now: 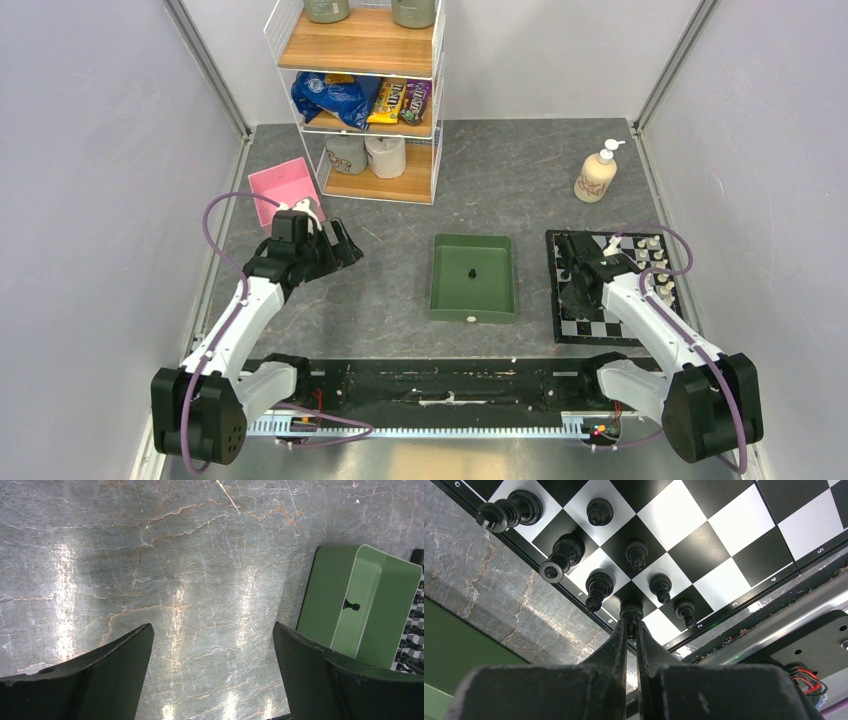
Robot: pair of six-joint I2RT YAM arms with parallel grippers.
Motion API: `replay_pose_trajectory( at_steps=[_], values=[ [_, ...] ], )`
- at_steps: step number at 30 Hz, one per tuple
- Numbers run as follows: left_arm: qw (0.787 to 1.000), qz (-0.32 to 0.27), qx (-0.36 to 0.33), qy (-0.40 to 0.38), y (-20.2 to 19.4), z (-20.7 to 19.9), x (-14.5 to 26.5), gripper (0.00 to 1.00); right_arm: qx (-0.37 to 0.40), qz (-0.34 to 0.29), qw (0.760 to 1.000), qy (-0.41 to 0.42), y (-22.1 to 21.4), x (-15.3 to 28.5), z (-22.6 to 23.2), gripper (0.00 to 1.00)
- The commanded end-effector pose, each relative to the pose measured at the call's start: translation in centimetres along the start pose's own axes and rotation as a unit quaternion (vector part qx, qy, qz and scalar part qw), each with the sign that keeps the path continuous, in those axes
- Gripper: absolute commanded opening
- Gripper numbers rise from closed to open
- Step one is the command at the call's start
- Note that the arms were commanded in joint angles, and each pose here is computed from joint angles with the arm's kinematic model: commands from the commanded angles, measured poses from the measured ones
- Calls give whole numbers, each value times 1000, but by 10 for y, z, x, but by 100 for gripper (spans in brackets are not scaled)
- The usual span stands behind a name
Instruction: Set up the chess pieces on the board
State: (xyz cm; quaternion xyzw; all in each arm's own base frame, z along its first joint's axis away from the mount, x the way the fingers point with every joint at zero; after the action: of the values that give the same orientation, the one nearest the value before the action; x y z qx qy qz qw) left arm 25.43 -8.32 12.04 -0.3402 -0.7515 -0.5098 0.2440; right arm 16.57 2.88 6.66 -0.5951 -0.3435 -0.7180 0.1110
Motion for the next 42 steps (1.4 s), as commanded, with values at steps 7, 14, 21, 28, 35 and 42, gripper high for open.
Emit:
replay_pose_trajectory(
  at_steps=[7, 14, 21, 28, 35, 42],
  values=[
    [999, -26, 8, -22, 17, -12, 3, 96, 3, -7, 1000, 8, 4, 0, 2, 18],
    [999, -24, 9, -24, 17, -13, 2, 96, 3, -8, 1000, 16, 5, 2, 4, 24],
    [999, -25, 9, -25, 17, -13, 3, 96, 8, -9, 1000, 27, 6, 5, 6, 26],
    [999, -26, 9, -25, 17, -13, 3, 96, 11, -4, 999, 31, 5, 4, 9, 23],
    [999, -25, 9, -24, 17, -12, 2, 96, 13, -3, 999, 35, 4, 6, 9, 23],
    [999, -26, 9, -25, 17, -13, 3, 96, 12, -23, 999, 37, 15, 21, 6, 26]
  ],
)
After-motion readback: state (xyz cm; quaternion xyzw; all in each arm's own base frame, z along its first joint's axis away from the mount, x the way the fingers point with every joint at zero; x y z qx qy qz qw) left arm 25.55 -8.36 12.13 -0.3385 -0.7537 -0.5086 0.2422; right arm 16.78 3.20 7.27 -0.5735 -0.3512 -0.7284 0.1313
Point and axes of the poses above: each gripper's point midway between its finger pads, its own x axis back along the fingers, its own z axis along the line the jaws close on, y = z × x, the point moved 2 cm from there along x, back along the fingers, and after that the axes turned 8 degrees about -x, right-handed, at the moved point
